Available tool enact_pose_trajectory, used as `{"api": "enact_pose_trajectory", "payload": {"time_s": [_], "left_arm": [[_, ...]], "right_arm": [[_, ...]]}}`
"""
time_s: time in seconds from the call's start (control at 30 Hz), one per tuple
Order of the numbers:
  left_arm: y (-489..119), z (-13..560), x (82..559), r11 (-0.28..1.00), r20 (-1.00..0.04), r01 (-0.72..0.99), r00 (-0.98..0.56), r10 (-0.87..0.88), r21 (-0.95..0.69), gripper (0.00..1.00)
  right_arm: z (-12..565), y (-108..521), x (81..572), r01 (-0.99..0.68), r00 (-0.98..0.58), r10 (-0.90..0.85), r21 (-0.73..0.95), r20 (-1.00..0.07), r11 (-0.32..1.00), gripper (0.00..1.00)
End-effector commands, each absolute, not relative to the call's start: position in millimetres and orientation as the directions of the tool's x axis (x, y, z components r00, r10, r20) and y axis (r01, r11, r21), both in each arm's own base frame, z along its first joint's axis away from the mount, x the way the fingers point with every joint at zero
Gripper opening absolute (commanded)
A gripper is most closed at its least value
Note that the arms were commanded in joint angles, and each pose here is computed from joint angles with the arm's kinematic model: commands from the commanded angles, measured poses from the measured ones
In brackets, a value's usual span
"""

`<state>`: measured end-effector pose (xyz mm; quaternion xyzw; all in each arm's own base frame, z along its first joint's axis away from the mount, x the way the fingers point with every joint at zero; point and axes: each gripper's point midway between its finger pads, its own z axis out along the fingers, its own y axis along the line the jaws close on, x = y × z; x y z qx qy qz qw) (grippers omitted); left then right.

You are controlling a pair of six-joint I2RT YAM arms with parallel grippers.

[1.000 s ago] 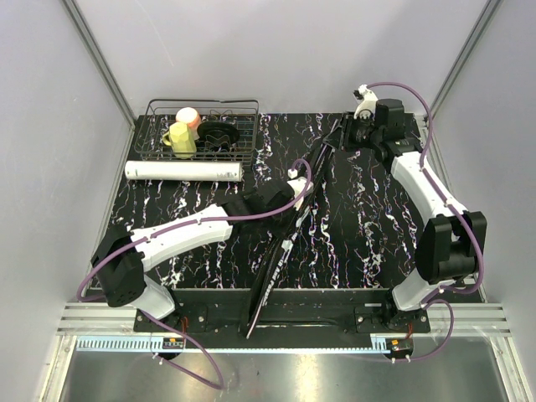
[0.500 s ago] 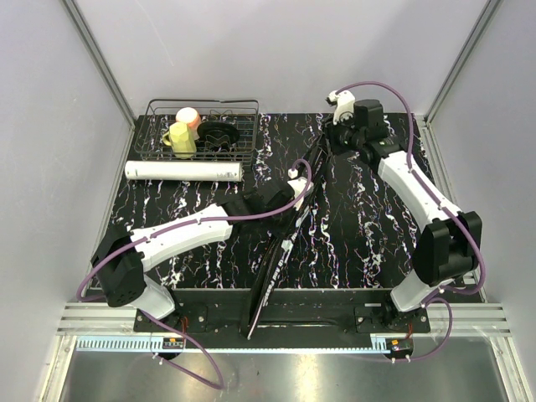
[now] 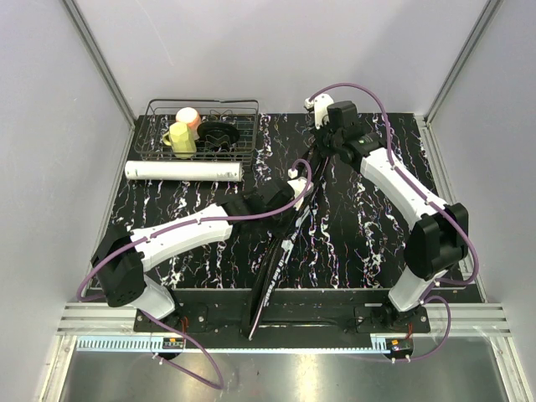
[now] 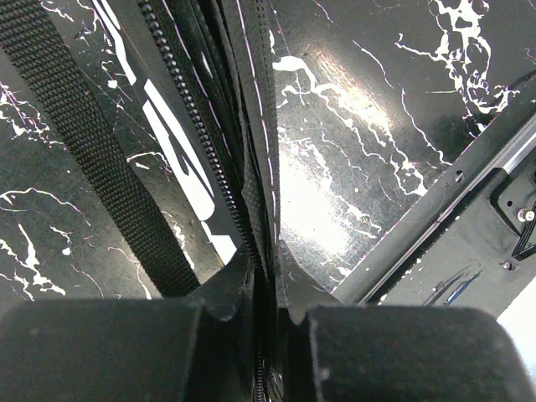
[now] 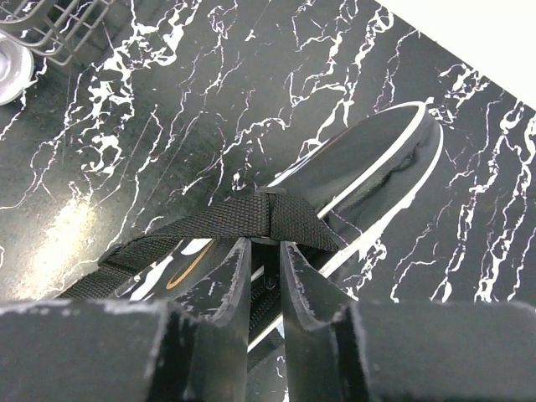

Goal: Pack up the badminton gear

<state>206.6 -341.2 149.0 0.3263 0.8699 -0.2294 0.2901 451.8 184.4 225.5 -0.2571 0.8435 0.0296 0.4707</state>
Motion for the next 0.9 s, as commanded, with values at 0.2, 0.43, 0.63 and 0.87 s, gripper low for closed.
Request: {"api": "enact_pose_trajectory", "payload": {"time_s": [0.2, 0.43, 0.63, 0.87], "left_arm": [[-358.3, 183.8, 208.2, 0.636, -0.729, 0.737, -0.563, 0.390, -0.229, 0.00], [-358.2, 177.4, 212.9, 0.652, -0.726, 0.727, -0.566, 0.390, -0.216, 0.00], [-359.6, 176.0, 216.6, 0.657, -0.724, 0.723, -0.569, 0.391, -0.213, 0.00], [-357.3, 185.6, 218.7, 0.659, -0.737, 0.718, -0.567, 0.368, -0.223, 0.00]], "right_arm": [[240.4, 174.7, 451.8, -0.398, -0.452, -0.386, -0.205, -0.804, 0.894, 0.00], [263.3, 187.1, 432.0, -0.414, -0.438, -0.269, -0.073, -0.858, 0.907, 0.00], [274.9, 217.2, 387.8, -0.454, -0.510, -0.030, 0.239, -0.859, 0.858, 0.00], [277.4, 243.7, 338.2, -0.445, -0.628, 0.198, 0.556, -0.753, 0.702, 0.00]]}}
